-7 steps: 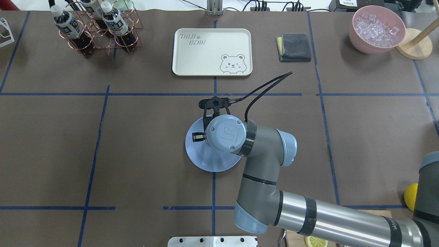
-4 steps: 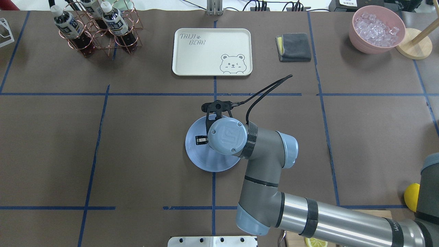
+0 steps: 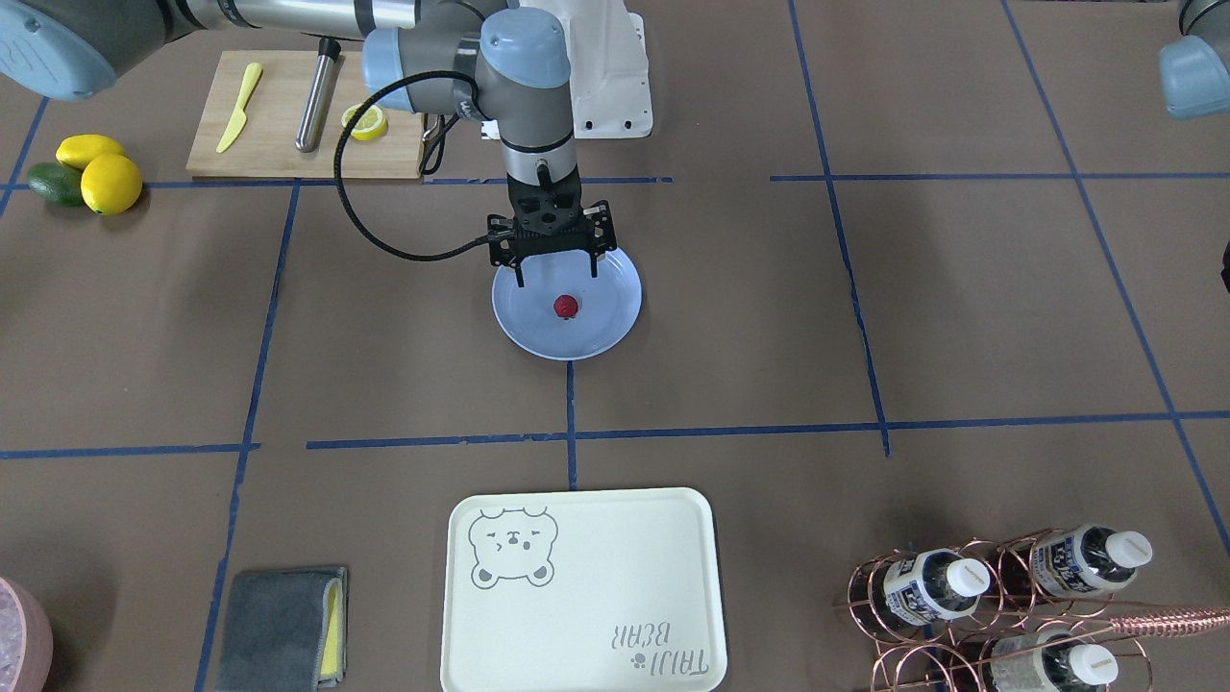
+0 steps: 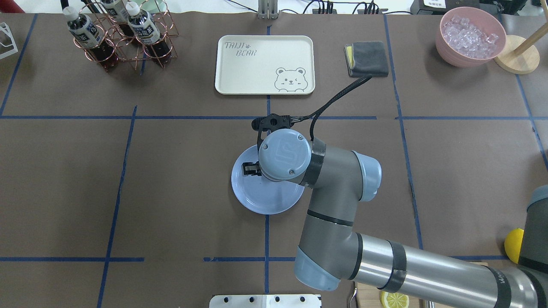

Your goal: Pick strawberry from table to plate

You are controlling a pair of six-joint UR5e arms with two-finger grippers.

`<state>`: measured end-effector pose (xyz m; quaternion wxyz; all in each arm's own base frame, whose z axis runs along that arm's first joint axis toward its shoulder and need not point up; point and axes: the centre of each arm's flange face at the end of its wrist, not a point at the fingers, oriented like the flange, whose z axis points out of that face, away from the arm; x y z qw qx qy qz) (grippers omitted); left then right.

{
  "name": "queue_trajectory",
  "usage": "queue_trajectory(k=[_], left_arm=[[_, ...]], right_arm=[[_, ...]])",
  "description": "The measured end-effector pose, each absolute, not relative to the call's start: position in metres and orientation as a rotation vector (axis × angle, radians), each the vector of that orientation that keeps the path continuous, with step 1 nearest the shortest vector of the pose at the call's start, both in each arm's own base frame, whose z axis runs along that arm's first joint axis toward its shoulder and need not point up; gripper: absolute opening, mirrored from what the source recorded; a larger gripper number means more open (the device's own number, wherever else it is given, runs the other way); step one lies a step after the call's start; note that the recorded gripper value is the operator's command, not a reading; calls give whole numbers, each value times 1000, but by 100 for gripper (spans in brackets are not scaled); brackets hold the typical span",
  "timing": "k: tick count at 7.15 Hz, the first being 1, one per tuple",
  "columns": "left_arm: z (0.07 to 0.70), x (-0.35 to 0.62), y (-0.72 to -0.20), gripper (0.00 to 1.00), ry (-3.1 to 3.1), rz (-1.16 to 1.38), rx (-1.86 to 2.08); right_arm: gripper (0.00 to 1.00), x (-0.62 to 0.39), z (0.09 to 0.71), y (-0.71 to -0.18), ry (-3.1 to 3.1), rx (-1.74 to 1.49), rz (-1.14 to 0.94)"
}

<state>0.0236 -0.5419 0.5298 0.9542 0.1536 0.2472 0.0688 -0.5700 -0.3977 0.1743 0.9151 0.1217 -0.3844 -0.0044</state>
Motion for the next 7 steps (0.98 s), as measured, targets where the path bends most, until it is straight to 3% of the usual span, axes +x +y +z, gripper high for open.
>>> queue_trajectory(k=[3,5,7], left_arm=[[568,-20,-541,100,595,141,254],[599,-50,-533,100,686,103,180],[612,-54,-525,100,737,74,116]], right_arm=[[100,-410,195,-499,-730,201,-114],[100,-284,269,-554,-736,176,-209],[100,-182,339,-576,-749,155,-246]])
